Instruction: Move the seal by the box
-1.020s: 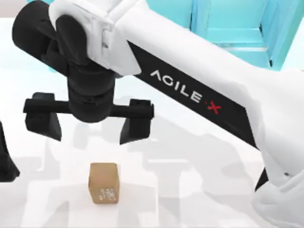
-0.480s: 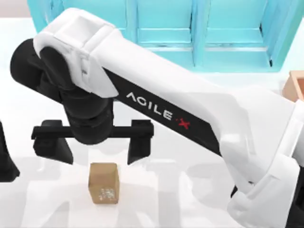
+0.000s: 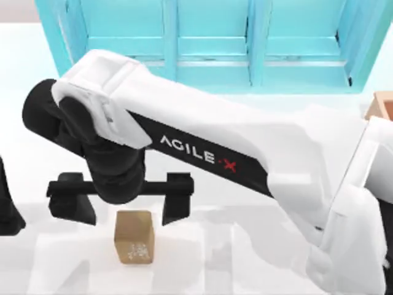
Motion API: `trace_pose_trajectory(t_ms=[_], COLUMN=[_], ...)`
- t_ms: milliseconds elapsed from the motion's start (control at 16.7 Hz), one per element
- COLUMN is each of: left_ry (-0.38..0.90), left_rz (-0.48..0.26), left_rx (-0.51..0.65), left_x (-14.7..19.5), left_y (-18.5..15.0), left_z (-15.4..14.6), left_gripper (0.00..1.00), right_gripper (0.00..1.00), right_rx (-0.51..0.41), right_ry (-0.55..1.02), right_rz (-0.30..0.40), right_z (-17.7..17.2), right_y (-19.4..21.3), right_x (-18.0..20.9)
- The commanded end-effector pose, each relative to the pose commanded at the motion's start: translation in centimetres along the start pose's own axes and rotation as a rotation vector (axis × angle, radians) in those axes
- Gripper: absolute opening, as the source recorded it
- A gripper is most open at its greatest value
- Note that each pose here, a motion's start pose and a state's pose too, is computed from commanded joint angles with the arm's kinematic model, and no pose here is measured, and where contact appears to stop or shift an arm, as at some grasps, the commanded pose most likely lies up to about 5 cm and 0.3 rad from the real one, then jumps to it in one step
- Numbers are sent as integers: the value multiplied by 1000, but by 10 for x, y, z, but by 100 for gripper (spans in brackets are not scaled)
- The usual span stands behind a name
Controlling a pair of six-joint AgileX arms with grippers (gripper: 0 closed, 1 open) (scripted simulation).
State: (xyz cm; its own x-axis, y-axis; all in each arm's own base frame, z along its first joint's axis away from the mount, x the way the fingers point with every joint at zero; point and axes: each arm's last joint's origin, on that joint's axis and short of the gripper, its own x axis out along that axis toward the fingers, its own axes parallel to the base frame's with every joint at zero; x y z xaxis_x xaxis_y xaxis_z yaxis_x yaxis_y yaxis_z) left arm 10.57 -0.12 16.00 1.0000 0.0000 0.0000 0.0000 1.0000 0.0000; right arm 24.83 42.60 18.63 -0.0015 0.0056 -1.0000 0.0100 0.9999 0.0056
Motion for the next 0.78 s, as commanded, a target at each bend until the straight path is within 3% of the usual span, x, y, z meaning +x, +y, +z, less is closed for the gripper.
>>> trace_pose_trajectory(t_ms=[300, 660, 780], left_ry=[0, 0, 0], left_rz=[0, 0, 0], left_rx=[0, 0, 0], left_x=[0, 0, 0], left_y=[0, 0, 0], left_z=[0, 0, 0], left_gripper=[100, 100, 100], right_gripper=[100, 100, 85], right_rx=[0, 0, 0], right_ry=[4, 0, 0], right_rz=[-8, -1, -1], right_z=[-3, -5, -5], right_y=[-4, -5, -5], right_x=[47, 54, 54])
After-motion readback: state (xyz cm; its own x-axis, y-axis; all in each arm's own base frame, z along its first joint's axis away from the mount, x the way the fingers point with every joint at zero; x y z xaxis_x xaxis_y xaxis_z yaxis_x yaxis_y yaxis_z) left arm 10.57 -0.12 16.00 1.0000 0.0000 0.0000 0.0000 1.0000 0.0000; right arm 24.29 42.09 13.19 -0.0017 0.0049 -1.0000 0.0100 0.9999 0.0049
